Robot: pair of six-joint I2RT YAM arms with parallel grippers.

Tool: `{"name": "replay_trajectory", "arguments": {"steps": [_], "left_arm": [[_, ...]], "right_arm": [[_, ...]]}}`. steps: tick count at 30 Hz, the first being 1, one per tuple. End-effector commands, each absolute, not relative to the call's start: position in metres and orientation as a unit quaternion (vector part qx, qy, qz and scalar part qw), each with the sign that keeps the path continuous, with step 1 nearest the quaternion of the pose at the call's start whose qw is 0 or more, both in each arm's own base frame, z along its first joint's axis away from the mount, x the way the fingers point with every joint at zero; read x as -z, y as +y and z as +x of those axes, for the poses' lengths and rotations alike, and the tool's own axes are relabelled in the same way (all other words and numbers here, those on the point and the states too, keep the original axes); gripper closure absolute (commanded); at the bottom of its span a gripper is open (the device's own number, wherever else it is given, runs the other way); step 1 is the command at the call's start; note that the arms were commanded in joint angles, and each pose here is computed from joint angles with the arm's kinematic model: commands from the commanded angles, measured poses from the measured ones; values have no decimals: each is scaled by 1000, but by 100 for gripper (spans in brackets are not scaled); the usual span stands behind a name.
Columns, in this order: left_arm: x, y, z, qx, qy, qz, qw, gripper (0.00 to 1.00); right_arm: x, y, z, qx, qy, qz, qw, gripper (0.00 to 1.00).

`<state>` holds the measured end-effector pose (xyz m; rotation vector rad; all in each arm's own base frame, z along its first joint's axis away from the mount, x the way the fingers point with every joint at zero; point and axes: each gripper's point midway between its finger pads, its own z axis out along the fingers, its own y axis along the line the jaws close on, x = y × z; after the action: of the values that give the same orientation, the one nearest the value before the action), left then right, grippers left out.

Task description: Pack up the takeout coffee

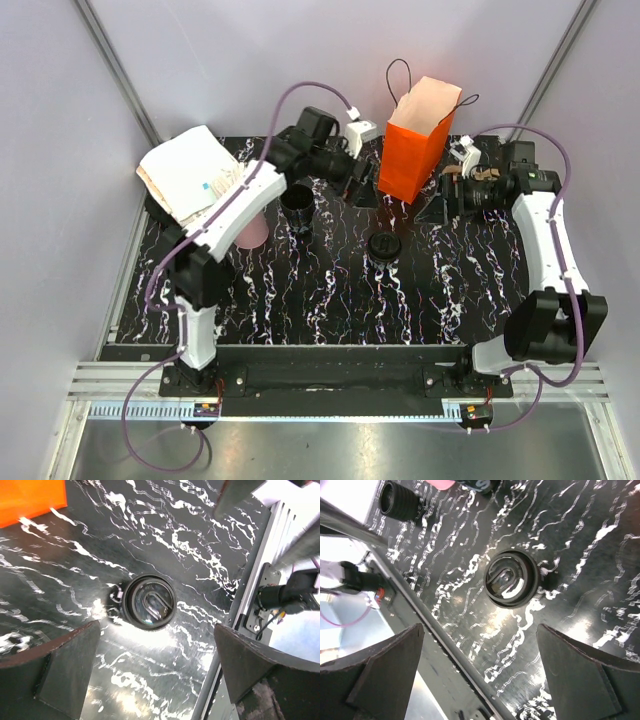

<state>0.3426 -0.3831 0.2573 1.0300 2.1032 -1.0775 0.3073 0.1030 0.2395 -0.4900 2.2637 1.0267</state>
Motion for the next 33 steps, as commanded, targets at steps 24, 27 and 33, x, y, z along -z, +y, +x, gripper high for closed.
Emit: {"name": "replay_trajectory", "arguments": {"steps": [24, 27, 33], "left_arm": [[-236, -255, 360, 161, 803, 487, 302, 1], [-224, -253, 372, 145, 810, 486, 292, 1], [-202, -247, 394, 123, 823, 479, 279, 1]], "right_arm": [[-304, 60, 251, -167, 832, -362, 386, 0], [-296, 62, 246, -177, 827, -380, 374, 0], [-288, 66, 254, -193, 820, -390, 371, 0]]}}
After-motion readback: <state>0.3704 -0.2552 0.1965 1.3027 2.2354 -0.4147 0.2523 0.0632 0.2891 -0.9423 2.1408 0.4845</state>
